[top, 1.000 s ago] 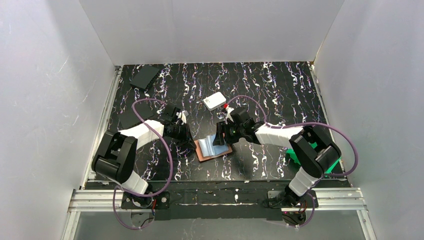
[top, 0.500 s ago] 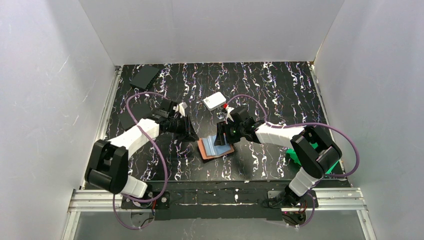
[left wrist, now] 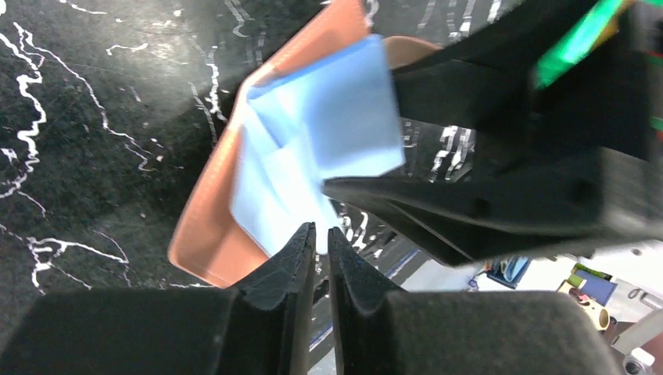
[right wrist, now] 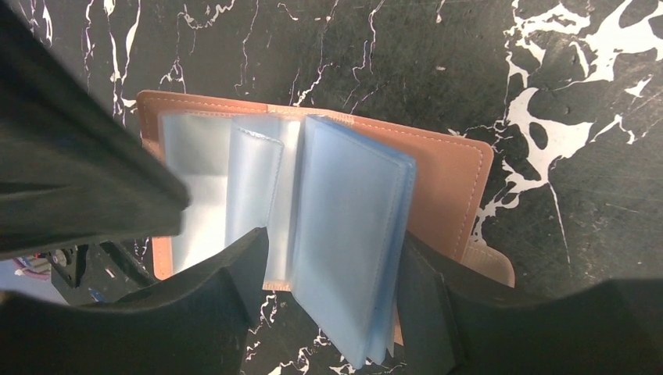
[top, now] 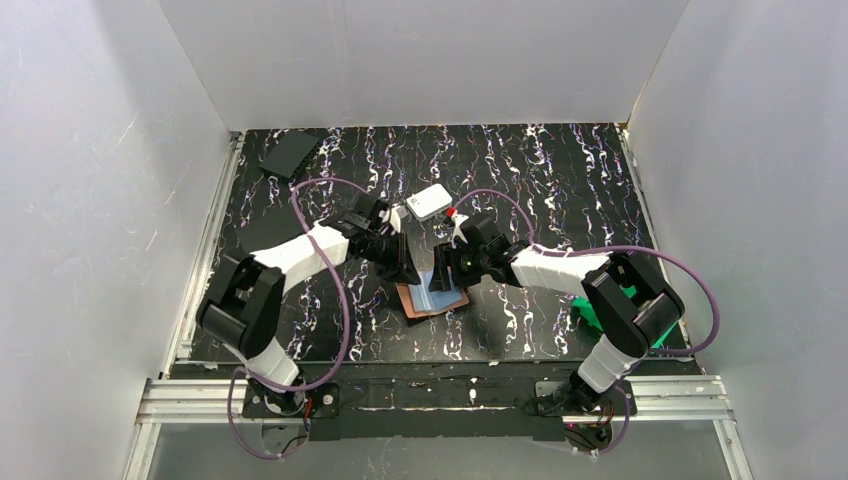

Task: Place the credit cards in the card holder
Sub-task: Open the card holder at the center of the board.

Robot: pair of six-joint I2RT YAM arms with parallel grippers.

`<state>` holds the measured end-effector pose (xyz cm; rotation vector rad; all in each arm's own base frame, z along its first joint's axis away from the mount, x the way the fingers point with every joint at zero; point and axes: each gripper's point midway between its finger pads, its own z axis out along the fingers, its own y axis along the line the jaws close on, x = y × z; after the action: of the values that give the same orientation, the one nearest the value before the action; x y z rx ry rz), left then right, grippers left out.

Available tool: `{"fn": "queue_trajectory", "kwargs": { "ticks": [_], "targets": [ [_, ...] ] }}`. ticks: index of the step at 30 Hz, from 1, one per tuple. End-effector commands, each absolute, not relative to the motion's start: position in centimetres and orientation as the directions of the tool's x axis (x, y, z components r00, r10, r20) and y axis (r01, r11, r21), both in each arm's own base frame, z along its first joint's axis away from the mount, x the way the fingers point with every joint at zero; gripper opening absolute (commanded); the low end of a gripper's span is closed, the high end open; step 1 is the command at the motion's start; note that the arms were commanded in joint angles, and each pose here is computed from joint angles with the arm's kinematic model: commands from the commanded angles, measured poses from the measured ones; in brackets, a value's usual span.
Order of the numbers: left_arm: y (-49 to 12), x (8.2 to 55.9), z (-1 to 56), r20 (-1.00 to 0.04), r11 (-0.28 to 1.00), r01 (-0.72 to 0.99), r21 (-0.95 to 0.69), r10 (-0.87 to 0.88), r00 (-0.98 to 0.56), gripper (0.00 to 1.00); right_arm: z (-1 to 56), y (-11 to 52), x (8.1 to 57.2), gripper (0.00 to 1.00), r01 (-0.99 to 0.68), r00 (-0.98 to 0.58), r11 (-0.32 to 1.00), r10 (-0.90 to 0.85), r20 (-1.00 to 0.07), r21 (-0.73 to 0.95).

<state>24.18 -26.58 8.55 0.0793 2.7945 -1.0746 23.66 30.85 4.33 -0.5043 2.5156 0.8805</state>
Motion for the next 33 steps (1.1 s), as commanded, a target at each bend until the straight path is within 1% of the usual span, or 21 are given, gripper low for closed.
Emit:
{"fn": "queue_trajectory", "kwargs": {
  "ticks": [1, 5, 11, 15, 19, 20, 24, 26, 28, 30, 33],
  "targets": [
    [-26.6, 24.0, 6.4, -0.135, 0.78, 0.11, -0.616, 0.033, -0.99, 0.08, 5.6, 30.5, 23.9, 0.67, -0.47, -0.83, 0.739, -0.185, -0.526, 0.483],
    [-26.7, 23.7, 5.1, -0.115, 0.806, 0.117, -0.58, 0.061, -0.991, 0.04, 5.6, 30.4, 24.0, 0.68, -0.465, -0.83, 0.743, -0.178, -0.528, 0.481],
    [-28.2, 24.0, 5.0, -0.127, 0.798, 0.146, -0.585, 0.088, -0.988, 0.04, 6.2, 30.6, 23.6, 0.71, -0.459, -0.836, 0.733, -0.164, -0.524, 0.502],
    [-29.3, 24.2, 5.4, -0.144, 0.787, 0.162, -0.595, 0.094, -0.985, 0.06, 7.6, 30.1, 23.9, 0.78, -0.451, -0.828, 0.747, -0.145, -0.542, 0.489],
    [-29.7, 24.3, 5.3, -0.145, 0.785, 0.168, -0.596, 0.1, -0.984, 0.09, 8.7, 28.8, 24.0, 0.94, -0.427, -0.823, 0.786, -0.133, -0.553, 0.447],
    [-29.9, 24.2, 5.2, -0.143, 0.784, 0.169, -0.597, 0.103, -0.984, 0.09, 9.0, 28.5, 24.0, 0.96, -0.423, -0.821, 0.795, -0.133, -0.555, 0.436],
    [-30.4, 24.0, 4.8, -0.131, 0.782, 0.171, -0.6, 0.115, -0.985, 0.09, 10.3, 27.6, 24.0, 0.97, -0.42, -0.81, 0.811, -0.133, -0.571, 0.407],
    [-30.6, 23.9, 4.6, -0.13, 0.782, 0.174, -0.599, 0.119, -0.984, 0.09, 11.4, 27.8, 23.8, 0.96, -0.429, -0.804, 0.798, -0.121, -0.583, 0.425],
    [-30.4, 23.8, 4.2, -0.126, 0.788, 0.17, -0.592, 0.118, -0.985, 0.09, 12.4, 28.7, 23.4, 0.91, -0.449, -0.801, 0.756, -0.104, -0.589, 0.477],
    [-30.2, 23.7, 4.0, -0.127, 0.794, 0.172, -0.584, 0.12, -0.985, 0.09, 12.5, 29.7, 22.7, 0.82, -0.462, -0.808, 0.705, -0.086, -0.582, 0.538],
    [-29.4, 23.6, 3.6, -0.13, 0.816, 0.176, -0.55, 0.125, -0.984, 0.09, 11.8, 30.7, 22.4, 0.65, -0.469, -0.817, 0.665, -0.078, -0.571, 0.581]
  ]
}}
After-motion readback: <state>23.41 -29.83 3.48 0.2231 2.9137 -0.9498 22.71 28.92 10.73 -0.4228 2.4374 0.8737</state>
